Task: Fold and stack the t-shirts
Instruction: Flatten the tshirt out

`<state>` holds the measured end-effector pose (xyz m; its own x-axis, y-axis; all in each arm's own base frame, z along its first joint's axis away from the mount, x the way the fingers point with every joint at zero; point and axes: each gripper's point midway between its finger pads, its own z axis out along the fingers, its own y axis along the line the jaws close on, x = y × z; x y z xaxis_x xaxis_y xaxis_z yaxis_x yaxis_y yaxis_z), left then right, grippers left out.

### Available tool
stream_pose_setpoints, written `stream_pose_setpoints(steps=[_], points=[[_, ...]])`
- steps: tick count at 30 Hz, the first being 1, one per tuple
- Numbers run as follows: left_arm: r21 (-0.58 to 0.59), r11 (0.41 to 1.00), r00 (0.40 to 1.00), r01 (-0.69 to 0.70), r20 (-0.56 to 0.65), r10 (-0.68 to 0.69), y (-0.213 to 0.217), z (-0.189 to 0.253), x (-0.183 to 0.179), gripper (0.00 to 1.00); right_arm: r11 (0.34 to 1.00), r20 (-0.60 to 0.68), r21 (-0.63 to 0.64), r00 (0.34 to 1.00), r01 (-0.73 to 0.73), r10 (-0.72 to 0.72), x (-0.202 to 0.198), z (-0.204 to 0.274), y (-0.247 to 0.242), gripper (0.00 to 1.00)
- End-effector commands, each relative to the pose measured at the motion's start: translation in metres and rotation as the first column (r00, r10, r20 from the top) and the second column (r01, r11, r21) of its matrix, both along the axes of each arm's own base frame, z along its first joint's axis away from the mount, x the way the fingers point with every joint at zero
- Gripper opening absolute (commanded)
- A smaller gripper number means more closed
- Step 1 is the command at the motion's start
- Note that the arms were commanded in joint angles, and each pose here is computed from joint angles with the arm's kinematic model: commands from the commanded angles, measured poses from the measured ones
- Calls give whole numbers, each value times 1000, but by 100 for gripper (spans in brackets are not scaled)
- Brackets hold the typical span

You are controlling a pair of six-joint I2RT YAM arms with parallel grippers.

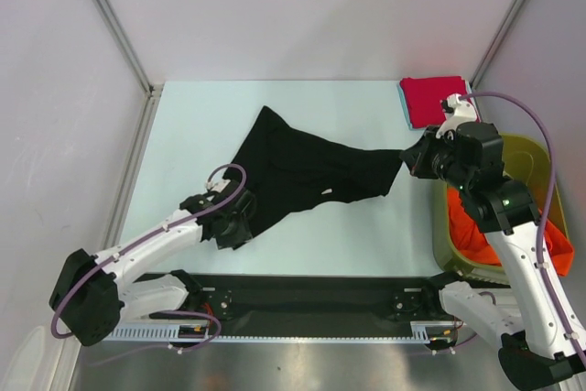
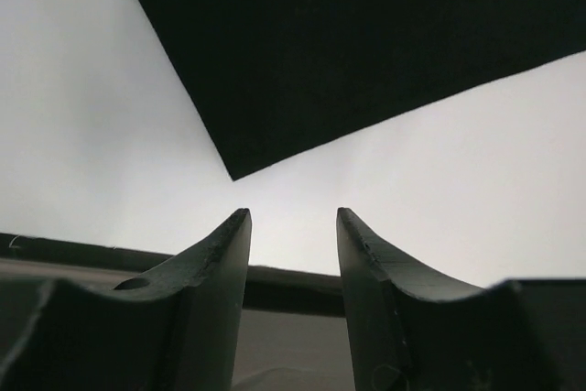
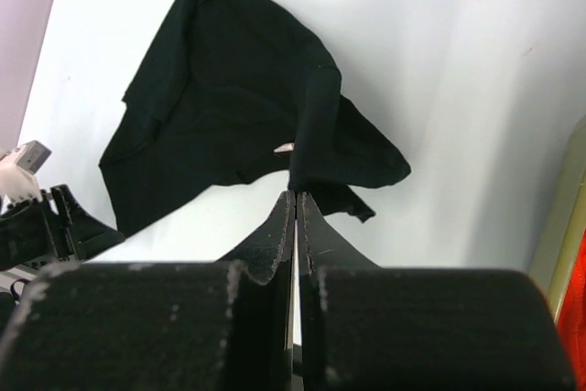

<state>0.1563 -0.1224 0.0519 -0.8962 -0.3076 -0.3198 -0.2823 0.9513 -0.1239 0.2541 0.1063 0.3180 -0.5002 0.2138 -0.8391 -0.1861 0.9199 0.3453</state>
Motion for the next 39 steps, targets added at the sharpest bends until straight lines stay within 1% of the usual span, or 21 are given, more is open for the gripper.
stream_pose_setpoints(steps=[1, 4, 7, 11, 15, 20, 24, 27, 32, 33, 35, 36, 37, 39], points=[[-33, 998, 998, -58, 22, 59, -5, -9, 10, 47, 1000, 59, 23, 998, -7, 6, -2, 17, 1, 0], [0, 997, 997, -82, -4, 82, 6, -19, 7, 47, 1000, 65, 21, 998, -6, 4, -3, 19, 0, 0], [7, 995, 995, -104, 1, 104, 12, -22, 8, 47, 1000, 66, 18, 998, -8, 7, -3, 19, 0, 0], [26, 992, 992, -126, -3, 126, 21, -26, 8, 50, 1000, 60, 20, 998, -10, 9, -2, 17, 2, 0], [-9, 993, 992, -122, -25, 122, 16, -36, 4, 50, 1000, 62, 23, 998, -11, 10, -1, 18, 2, 0], [8, 992, 991, -129, -29, 129, 22, -43, 4, 49, 1000, 66, 17, 998, -6, 5, 0, 19, 1, 0], [20, 991, 991, -134, -23, 134, 25, -47, 8, 44, 1000, 60, 20, 998, -5, 4, 1, 19, 1, 0], [30, 991, 991, -133, -24, 134, 28, -51, 8, 42, 1000, 65, 21, 998, -6, 5, 2, 21, 2, 0], [37, 991, 991, -130, -17, 131, 32, -57, 10, 28, 1000, 57, 16, 998, -5, 4, 2, 19, 1, 0], [37, 992, 992, -123, -9, 123, 32, -56, 12, 24, 1000, 58, 16, 998, -5, 4, 2, 19, 1, 0], [49, 993, 994, -107, 4, 107, 33, -54, 18, 19, 1000, 54, 14, 998, -7, 6, 2, 18, 2, 0], [56, 993, 994, -105, 4, 105, 34, -53, 19, 7, 1000, 48, 14, 999, -8, 7, 3, 16, 2, 0], [60, 993, 995, -102, 9, 102, 34, -51, 21, 0, 1000, 52, 15, 999, -5, 4, 4, 17, 2, 0], [73, 994, 996, -83, 25, 81, 33, -42, 28, 0, 1000, 50, 13, 999, -2, 1, 5, 17, 2, 0]])
